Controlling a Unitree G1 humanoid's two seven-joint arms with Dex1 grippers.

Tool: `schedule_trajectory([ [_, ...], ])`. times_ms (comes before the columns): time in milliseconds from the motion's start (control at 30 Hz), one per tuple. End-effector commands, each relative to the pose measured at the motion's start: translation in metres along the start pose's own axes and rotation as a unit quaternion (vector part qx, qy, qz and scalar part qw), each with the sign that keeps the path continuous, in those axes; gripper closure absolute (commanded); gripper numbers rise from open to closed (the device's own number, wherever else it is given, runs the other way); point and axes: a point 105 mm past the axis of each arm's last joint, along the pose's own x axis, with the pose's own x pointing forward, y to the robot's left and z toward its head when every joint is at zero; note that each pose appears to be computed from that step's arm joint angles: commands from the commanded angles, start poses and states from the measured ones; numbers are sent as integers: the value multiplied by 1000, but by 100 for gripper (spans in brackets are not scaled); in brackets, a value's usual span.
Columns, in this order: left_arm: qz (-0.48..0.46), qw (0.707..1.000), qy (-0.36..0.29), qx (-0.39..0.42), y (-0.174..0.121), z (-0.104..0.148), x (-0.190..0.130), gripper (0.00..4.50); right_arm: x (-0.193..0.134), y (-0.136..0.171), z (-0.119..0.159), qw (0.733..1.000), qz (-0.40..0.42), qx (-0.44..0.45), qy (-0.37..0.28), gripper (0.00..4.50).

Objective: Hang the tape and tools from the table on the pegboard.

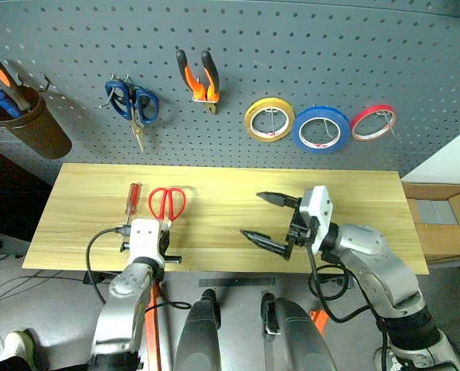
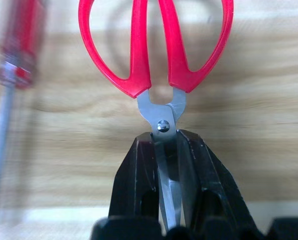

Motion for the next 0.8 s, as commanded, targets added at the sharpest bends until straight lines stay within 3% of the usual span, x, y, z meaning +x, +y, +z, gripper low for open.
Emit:
schedule_trajectory([
  [33, 2, 995, -97, -17, 3, 29, -29, 426, -6, 5, 21, 999, -24, 26, -39, 0],
  [267, 65, 982, -177, -10, 14, 48, -56, 426, -7, 10, 58, 983, -74, 90, -143, 0],
  [567, 85, 958, -274, 18, 22, 94, -40, 426, 7, -7, 85, 971, -88, 71, -208, 0],
  [800, 72, 953, -294, 11, 25, 101, -16, 426, 13, -18, 85, 972, -97, 45, -209, 0],
])
